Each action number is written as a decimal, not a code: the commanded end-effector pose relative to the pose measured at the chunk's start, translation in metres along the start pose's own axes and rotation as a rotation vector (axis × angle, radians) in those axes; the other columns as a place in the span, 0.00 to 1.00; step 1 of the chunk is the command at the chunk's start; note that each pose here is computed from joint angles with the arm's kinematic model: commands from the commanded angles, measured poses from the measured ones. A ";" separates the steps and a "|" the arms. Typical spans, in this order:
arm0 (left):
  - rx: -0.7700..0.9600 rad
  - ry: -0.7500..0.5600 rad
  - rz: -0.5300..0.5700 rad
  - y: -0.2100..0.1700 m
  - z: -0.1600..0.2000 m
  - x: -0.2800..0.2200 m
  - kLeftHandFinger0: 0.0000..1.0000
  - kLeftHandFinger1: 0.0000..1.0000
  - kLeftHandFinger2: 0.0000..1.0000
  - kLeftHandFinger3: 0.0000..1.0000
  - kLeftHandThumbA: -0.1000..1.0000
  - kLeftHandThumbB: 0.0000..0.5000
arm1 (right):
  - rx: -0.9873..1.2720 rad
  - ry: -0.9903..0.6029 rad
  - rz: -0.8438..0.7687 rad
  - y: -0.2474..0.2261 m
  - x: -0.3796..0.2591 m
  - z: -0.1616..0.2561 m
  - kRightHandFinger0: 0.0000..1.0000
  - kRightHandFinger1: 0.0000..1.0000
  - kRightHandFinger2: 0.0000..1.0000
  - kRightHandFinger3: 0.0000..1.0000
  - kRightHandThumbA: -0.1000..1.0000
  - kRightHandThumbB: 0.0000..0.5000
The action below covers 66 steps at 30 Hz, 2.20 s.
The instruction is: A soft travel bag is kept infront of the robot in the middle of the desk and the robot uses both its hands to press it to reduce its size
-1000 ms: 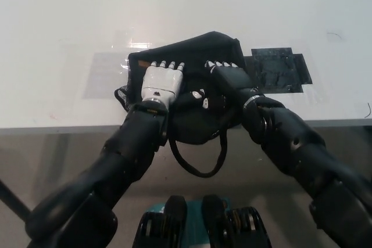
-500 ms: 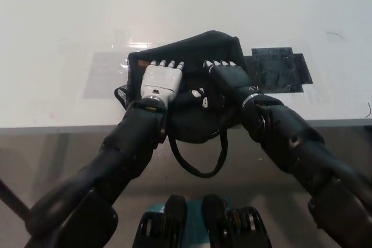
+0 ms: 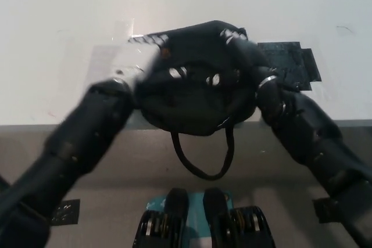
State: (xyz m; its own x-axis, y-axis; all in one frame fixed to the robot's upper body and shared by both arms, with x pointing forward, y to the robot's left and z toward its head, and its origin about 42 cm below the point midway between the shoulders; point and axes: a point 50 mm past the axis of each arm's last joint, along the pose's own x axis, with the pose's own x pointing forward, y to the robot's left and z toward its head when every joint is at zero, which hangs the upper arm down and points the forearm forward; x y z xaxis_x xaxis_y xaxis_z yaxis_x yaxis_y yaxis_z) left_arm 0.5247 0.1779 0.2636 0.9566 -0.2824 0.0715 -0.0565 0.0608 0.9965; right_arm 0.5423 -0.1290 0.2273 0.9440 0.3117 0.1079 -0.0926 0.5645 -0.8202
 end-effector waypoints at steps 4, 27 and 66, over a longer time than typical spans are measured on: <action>-0.045 -0.075 0.166 0.094 -0.023 -0.034 1.00 1.00 1.00 1.00 1.00 0.25 | 0.102 -0.186 -0.190 -0.092 -0.029 0.055 1.00 1.00 1.00 1.00 0.88 0.19; -0.283 -0.371 0.387 0.110 0.024 -0.190 1.00 1.00 1.00 1.00 0.96 0.23 | 0.610 -0.688 -0.461 -0.170 -0.238 0.098 1.00 1.00 1.00 1.00 1.00 0.37; -1.147 -0.078 0.186 -0.123 0.033 -0.362 1.00 1.00 1.00 1.00 1.00 0.46 | 0.796 -0.229 -0.295 0.045 -0.353 -0.002 1.00 1.00 1.00 1.00 1.00 0.16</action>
State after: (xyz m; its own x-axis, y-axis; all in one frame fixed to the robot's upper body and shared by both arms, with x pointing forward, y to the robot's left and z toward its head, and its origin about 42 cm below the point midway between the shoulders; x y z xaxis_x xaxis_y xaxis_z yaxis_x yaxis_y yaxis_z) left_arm 0.1758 0.2397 0.1337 0.9577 -0.2497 0.1427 0.1664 0.8858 0.4332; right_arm 0.2037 -0.2147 0.1744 0.9146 0.2015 0.3507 -0.1400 0.9712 -0.1929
